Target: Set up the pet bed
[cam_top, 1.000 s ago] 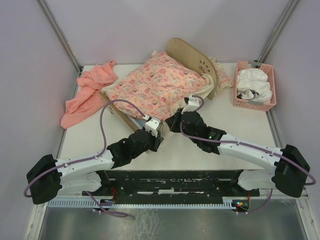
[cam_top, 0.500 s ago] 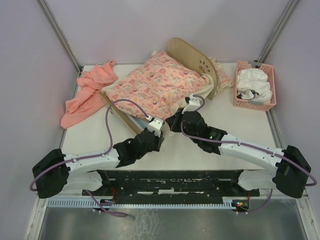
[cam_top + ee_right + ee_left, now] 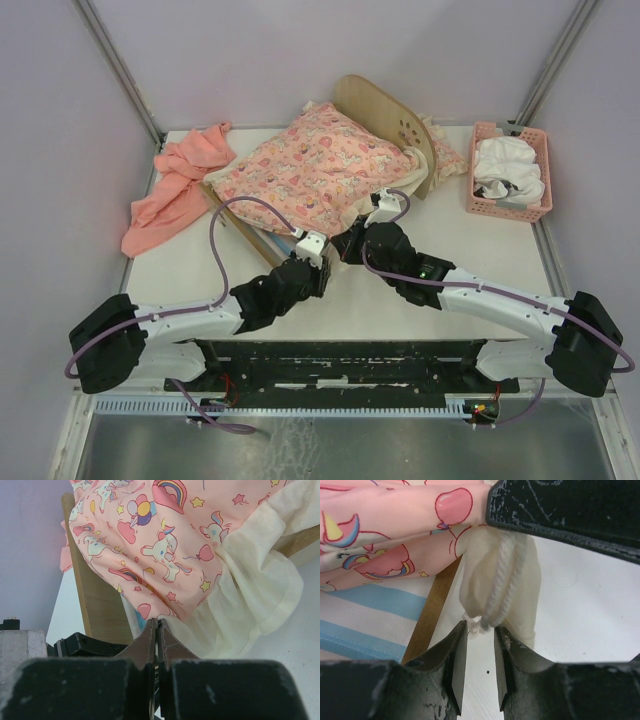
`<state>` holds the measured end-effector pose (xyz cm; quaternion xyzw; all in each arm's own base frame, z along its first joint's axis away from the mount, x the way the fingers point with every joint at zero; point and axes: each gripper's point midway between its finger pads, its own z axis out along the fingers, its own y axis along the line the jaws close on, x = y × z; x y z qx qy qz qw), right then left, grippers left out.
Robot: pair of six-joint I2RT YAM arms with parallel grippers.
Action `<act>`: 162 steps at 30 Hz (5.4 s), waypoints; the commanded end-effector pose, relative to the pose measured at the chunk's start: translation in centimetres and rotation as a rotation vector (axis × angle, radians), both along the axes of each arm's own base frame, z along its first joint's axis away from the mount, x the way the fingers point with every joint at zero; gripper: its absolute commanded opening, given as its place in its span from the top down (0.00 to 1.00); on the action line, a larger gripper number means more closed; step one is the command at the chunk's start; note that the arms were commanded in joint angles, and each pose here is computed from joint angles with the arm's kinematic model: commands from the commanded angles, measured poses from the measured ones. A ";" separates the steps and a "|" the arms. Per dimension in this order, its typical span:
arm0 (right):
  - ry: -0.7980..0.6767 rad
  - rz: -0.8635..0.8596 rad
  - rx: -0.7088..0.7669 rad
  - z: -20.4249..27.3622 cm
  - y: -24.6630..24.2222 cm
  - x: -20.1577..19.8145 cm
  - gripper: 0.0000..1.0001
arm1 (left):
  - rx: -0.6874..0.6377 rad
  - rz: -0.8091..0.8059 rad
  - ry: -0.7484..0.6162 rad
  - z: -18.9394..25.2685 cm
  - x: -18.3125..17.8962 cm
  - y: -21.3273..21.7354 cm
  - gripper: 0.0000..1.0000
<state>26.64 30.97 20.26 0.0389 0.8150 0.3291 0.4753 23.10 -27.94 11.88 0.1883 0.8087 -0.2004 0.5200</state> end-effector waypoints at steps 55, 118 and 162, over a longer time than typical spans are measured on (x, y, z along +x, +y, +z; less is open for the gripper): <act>-0.137 -0.037 -0.186 0.9 -3.0 2.2 0.98 | -0.053 -0.103 -0.104 8.5 -2.2 2.1 0.97; -0.110 0.004 -0.184 -0.9 -1.6 2.2 0.98 | 0.518 0.020 -0.212 12.3 -0.5 10.9 0.97; -0.107 0.235 -0.275 -1.3 2.0 1.6 0.75 | 0.148 0.305 0.088 6.2 -0.4 8.9 0.56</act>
